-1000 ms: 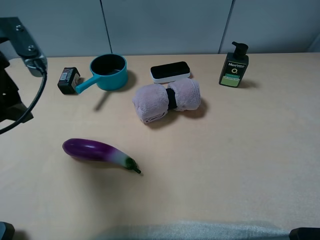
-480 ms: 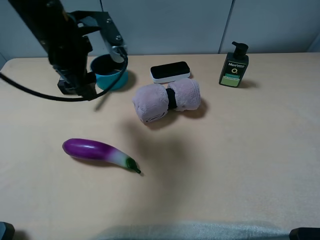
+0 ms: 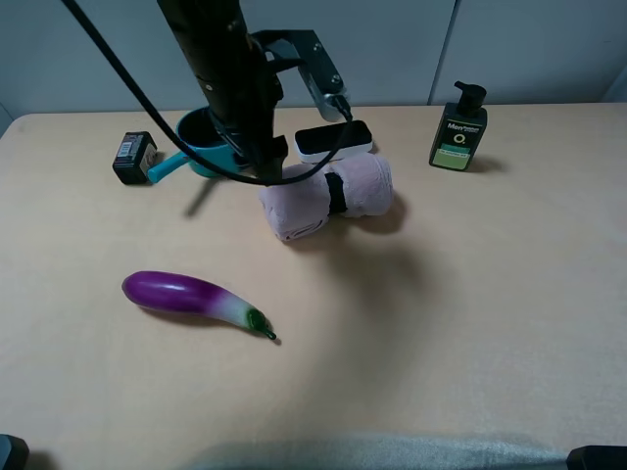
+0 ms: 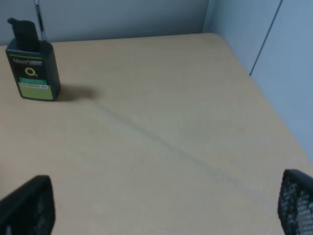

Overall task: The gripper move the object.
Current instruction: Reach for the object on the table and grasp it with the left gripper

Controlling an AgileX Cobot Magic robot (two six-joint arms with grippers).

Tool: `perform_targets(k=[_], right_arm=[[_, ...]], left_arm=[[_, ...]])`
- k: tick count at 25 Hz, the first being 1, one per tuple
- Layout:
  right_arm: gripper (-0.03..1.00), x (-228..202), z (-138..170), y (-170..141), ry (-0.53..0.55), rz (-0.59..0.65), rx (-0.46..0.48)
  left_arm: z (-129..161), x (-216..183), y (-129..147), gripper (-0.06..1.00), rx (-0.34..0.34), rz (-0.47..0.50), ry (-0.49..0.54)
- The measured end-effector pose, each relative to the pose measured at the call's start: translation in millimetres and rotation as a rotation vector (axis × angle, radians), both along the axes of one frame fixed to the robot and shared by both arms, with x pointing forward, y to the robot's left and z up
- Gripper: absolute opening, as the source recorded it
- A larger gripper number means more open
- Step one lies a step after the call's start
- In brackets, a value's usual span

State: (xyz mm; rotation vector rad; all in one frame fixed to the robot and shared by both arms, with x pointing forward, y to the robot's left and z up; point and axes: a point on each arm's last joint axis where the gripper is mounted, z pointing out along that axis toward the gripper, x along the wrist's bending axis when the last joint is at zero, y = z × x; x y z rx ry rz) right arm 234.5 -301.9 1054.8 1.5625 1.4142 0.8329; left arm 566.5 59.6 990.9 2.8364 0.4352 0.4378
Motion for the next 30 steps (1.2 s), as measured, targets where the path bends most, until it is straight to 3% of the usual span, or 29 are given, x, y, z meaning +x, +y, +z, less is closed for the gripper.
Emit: perform_targets(k=[9,18,30], right_arm=[[0.69,0.0,0.0,0.0,0.0,0.0,0.0],[0.69,0.0,0.0,0.0,0.0,0.0,0.0],[0.69,0.0,0.0,0.0,0.0,0.0,0.0]], left_arm=[[-18.2,5.4,-19.3,0.76,-0.012,-0.005,0.05],[-13.0,19.7,-33.9,0.76,-0.02,-0.009,0.044],[-43.4,22.8,-67.7,0.76,0.005,-0.058,0.08]])
